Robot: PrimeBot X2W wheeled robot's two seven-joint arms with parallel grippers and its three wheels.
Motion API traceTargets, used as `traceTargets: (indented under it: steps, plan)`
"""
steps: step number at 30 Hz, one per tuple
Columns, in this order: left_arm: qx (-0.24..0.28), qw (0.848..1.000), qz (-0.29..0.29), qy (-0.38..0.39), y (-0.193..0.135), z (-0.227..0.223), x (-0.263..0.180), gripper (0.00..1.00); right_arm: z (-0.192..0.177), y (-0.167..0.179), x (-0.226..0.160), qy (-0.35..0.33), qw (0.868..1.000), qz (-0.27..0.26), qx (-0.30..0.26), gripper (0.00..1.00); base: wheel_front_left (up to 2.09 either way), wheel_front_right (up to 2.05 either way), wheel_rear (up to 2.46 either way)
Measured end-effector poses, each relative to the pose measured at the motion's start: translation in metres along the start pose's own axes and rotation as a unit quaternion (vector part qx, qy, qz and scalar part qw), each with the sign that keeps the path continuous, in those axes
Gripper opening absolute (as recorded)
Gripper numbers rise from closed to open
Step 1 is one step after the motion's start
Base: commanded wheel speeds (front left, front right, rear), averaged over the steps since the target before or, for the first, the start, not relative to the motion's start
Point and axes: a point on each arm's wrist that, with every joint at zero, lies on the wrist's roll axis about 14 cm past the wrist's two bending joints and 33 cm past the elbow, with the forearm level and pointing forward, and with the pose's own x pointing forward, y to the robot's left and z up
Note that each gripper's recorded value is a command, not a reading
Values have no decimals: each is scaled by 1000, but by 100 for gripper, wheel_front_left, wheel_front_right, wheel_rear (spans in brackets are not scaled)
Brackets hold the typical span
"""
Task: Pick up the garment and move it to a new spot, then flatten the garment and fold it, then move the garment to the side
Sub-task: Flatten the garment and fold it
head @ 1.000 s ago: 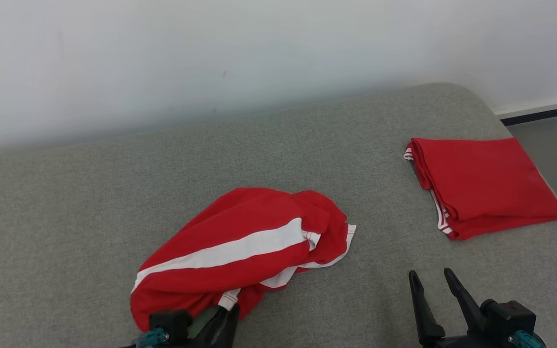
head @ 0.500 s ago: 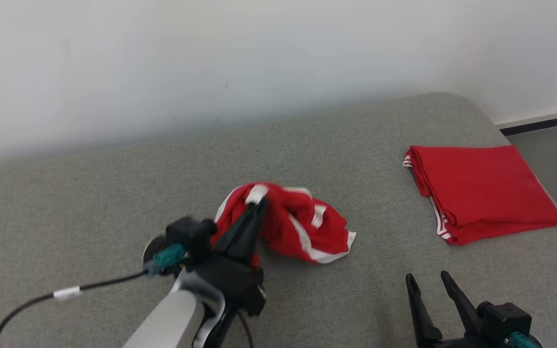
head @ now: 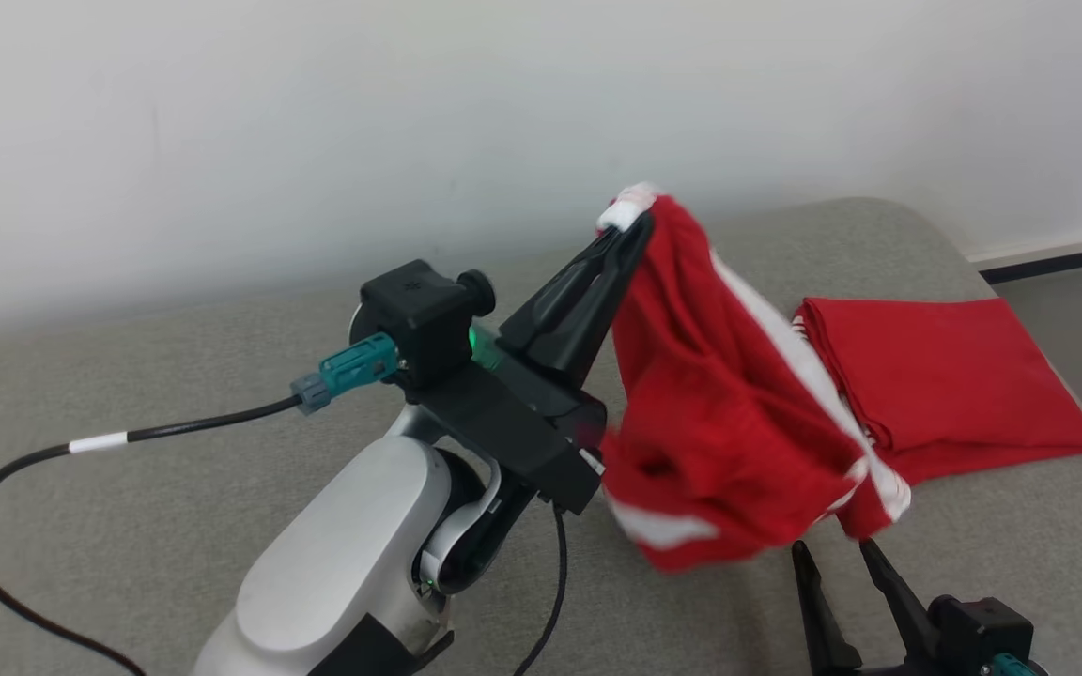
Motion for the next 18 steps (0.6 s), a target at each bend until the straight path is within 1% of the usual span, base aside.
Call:
traceTargets:
  steps: [2, 5, 7, 10, 14, 16, 18]
  plan:
    - [-4, 1000, 7, 5, 4, -3, -5, 0, -2, 1, 1, 2, 1000, 2, 0, 100, 0, 0, 0]
    - [-12, 1000, -18, 2, -14, 3, 1, 0, -3, 7, 4, 4, 1000, 12, 2, 100, 0, 0, 0]
    - [-28, 999, -40, -13, -28, 13, 8, 0, -3, 12, 6, 3, 1000, 20, 3, 100, 0, 0, 0]
    - [-8, 998, -64, -20, -40, 23, 17, 0, -3, 17, 9, 3, 1000, 27, 5, 100, 0, 0, 0]
    - [13, 994, -91, -58, -52, 50, 31, 0, -2, 19, 11, 2, 1000, 31, 5, 100, 0, 0, 0]
    - [15, 992, -99, -76, -56, 62, 37, 0, -2, 19, 11, 2, 1000, 31, 5, 100, 0, 0, 0]
    - [9, 991, -95, -91, -53, 70, 37, 0, -3, 19, 11, 3, 1000, 31, 6, 100, 0, 0, 0]
